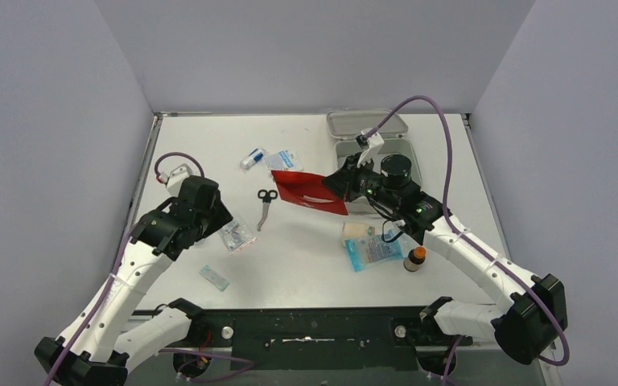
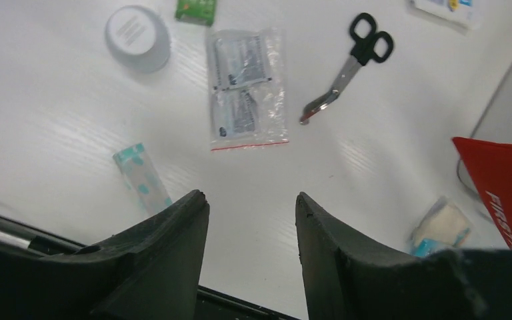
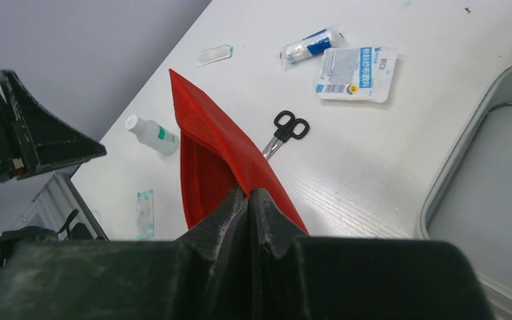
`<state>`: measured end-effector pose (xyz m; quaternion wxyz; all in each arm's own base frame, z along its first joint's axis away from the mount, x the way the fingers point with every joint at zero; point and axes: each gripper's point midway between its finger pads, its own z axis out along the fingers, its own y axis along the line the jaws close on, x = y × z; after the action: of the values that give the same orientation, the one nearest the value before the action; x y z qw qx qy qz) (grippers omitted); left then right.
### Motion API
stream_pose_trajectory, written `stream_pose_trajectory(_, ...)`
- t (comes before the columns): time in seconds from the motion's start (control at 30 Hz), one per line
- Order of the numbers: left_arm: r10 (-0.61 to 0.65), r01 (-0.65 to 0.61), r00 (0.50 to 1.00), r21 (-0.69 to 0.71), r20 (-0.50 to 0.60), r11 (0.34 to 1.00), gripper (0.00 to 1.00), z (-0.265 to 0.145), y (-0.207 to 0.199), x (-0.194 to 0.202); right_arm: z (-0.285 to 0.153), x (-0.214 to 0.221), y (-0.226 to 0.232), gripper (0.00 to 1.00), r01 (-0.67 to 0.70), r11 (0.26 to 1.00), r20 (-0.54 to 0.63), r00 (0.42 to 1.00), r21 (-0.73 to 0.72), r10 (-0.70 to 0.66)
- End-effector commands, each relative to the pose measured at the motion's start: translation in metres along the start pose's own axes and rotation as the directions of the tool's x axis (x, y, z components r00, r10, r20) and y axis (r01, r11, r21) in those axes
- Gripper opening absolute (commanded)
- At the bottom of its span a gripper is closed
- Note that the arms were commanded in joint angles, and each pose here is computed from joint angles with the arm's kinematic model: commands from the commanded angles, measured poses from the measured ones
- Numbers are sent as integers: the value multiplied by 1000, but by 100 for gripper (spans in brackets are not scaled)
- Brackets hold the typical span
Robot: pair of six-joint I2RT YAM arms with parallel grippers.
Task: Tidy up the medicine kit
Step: Adjust the medicine pouch.
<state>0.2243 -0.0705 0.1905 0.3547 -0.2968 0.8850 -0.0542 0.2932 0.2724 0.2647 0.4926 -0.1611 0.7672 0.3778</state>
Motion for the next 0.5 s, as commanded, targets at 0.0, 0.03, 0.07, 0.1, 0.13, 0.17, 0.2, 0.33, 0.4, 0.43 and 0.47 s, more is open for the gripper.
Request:
stream_pose_trajectory(0.0, -163, 158, 987, -246, 1, 956, 46, 1, 55, 22, -9, -30, -3, 0, -32, 999, 148, 989, 43, 26)
stream_pose_trajectory(0.03, -174, 166, 985, -264, -5, 950, 46, 4, 60, 28, -9, -29, -3, 0, -38, 998, 149, 988, 44, 31)
stream_pose_trajectory(0.07, -178, 167, 984, -273, -18, 947, 46, 8, 63, 34, -9, -29, -4, 0, -40, 998, 151, 988, 46, 32)
stream_pose_trajectory(0.1, -189, 172, 982, -283, -30, 944, 45, 10, 65, 40, -9, -28, -5, 0, -40, 998, 149, 988, 53, 32)
stream_pose_trajectory(0.13, -203, 183, 978, -296, -37, 937, 45, 12, 67, 44, -10, -27, -6, 0, -38, 997, 147, 989, 60, 29)
stream_pose_trajectory(0.17, -215, 193, 976, -308, -38, 932, 45, 14, 70, 48, -11, -27, -8, 0, -34, 997, 144, 989, 70, 24)
stream_pose_trajectory(0.2, -224, 199, 974, -314, -44, 928, 45, 18, 73, 53, -12, -27, -9, 0, -31, 996, 144, 989, 80, 19)
stream_pose_trajectory(0.33, -249, 207, 965, -362, -76, 909, 45, 34, 89, 79, -17, -31, -11, 0, -16, 995, 155, 988, 97, 0)
stream_pose_trajectory(0.4, -244, 198, 967, -388, -75, 900, 44, 43, 97, 88, -18, -32, -12, 0, -13, 995, 160, 987, 102, -3)
stream_pose_trajectory(0.43, -244, 196, 967, -404, -69, 893, 44, 45, 102, 91, -18, -32, -12, 0, -13, 994, 158, 987, 104, -4)
stream_pose_trajectory(0.47, -249, 201, 966, -420, -63, 885, 44, 48, 108, 94, -18, -32, -12, 0, -13, 994, 158, 987, 106, -4)
